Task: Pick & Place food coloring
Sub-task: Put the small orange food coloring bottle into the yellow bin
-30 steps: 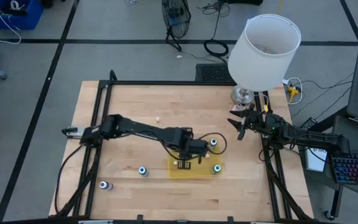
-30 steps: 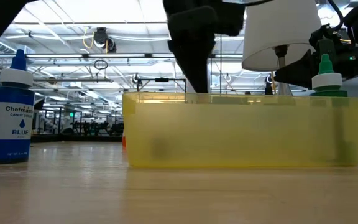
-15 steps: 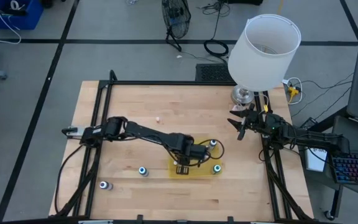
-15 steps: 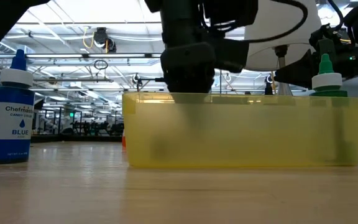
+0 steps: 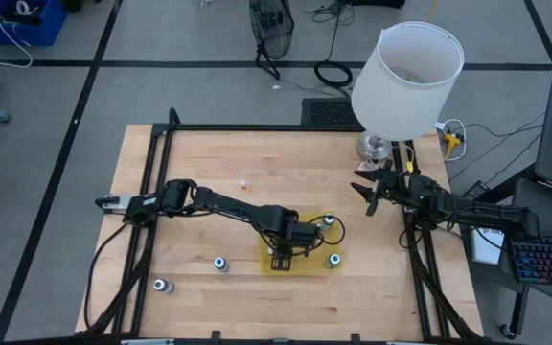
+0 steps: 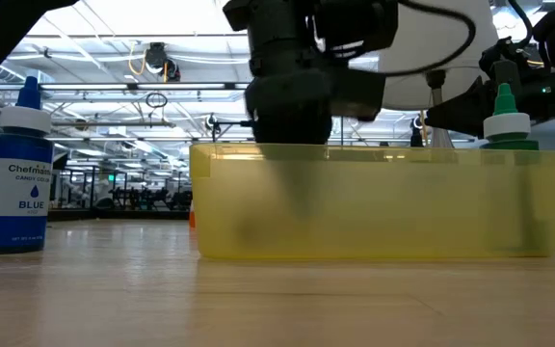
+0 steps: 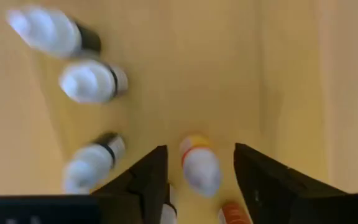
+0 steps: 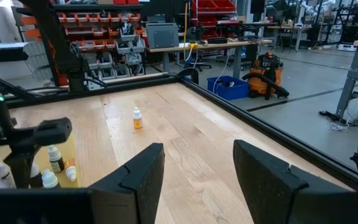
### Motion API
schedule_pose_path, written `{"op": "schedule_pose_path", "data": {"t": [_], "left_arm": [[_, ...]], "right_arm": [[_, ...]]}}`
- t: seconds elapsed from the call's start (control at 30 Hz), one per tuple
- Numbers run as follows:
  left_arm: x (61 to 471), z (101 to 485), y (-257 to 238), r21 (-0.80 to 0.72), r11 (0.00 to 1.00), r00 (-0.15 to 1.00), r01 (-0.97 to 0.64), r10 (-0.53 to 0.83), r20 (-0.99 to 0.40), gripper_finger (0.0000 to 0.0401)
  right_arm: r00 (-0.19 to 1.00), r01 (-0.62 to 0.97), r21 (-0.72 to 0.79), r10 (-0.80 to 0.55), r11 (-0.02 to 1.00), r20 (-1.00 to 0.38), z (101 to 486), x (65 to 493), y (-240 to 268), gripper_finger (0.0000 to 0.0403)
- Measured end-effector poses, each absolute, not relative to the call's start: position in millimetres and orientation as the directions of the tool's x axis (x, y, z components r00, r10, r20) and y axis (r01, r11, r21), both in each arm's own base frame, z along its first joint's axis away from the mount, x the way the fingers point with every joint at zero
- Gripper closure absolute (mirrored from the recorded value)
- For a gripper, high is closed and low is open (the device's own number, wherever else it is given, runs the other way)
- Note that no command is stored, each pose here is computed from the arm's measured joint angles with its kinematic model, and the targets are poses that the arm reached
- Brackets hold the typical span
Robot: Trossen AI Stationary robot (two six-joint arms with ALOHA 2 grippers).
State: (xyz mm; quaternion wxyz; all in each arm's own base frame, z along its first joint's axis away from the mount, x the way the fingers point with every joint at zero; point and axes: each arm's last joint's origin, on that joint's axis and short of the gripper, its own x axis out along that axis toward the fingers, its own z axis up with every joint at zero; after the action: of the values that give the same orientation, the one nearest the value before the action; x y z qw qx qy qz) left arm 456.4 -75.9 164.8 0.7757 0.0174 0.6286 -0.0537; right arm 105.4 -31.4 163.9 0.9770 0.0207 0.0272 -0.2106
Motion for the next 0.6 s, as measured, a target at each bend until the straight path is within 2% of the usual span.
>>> {"op": "schedule_pose_path", "data": {"t": [0.27, 0.5, 0.6], "left_arm": [[458.9, 202.9, -76.9, -0.031, 0.991, 0.194, 0.127, -0.056, -0.979, 0.0171], [449.7, 225.2, -71.7, 0.081, 0.992, 0.145, 0.098, 0.066, -0.987, 0.0167], [442.0, 219.2, -68.0, 0.111, 0.989, 0.060, 0.101, 0.105, -0.993, 0.0167]], "right_arm": [[0.910, 0.412, 0.029, -0.410, 0.911, -0.062, 163.8, 105.4, -31.4, 0.0222], [0.910, 0.412, 0.029, -0.410, 0.911, -0.061, 163.9, 105.4, -31.4, 0.0222], [0.910, 0.412, 0.029, -0.410, 0.911, -0.062, 163.9, 105.4, -31.4, 0.0222]]}}
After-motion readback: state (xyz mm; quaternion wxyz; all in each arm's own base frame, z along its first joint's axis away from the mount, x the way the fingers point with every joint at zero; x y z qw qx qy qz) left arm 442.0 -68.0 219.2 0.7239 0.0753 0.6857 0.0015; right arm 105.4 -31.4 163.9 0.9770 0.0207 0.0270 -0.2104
